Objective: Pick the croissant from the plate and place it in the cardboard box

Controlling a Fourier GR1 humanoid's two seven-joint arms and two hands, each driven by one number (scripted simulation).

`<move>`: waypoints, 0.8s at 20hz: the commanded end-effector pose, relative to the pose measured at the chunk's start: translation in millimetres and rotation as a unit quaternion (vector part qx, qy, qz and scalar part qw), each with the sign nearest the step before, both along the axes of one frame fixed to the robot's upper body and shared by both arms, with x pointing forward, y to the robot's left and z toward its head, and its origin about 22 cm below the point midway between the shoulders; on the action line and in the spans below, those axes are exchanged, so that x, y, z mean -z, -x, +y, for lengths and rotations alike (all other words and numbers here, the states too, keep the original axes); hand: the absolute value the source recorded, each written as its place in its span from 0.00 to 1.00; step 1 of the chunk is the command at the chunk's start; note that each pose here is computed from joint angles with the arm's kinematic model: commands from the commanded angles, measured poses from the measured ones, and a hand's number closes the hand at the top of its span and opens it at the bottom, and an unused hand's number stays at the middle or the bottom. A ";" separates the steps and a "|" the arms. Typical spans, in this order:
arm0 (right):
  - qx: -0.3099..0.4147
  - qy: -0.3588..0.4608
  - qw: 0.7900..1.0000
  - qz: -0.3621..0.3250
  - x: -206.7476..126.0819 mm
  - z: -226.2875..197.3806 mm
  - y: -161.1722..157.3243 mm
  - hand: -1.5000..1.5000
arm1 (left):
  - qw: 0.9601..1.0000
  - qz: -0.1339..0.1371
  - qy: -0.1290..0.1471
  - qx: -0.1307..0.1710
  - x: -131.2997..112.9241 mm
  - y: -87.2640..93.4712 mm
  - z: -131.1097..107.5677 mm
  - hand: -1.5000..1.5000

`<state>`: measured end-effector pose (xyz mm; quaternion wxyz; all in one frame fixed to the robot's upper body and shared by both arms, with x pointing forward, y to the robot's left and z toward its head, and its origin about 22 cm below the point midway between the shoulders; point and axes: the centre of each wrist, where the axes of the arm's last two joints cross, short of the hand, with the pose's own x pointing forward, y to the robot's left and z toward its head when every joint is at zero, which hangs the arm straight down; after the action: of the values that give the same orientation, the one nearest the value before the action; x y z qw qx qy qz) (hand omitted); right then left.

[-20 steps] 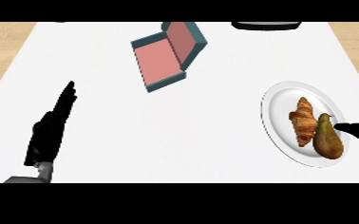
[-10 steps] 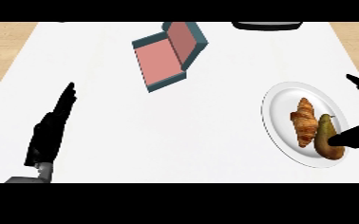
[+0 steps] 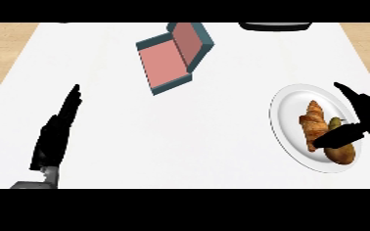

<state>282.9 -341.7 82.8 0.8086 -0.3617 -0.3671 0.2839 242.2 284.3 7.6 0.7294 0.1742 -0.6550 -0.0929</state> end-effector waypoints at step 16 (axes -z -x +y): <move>0.017 0.010 0.999 0.028 27.8 -7.8 15.9 0.00 | 1.000 0.000 -0.002 -0.005 -0.5 8.4 10.6 0.50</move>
<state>276.7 -341.8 61.6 0.8169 -0.3665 -0.3416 0.2858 241.4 288.1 7.4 0.7282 0.1728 -0.6570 -0.0906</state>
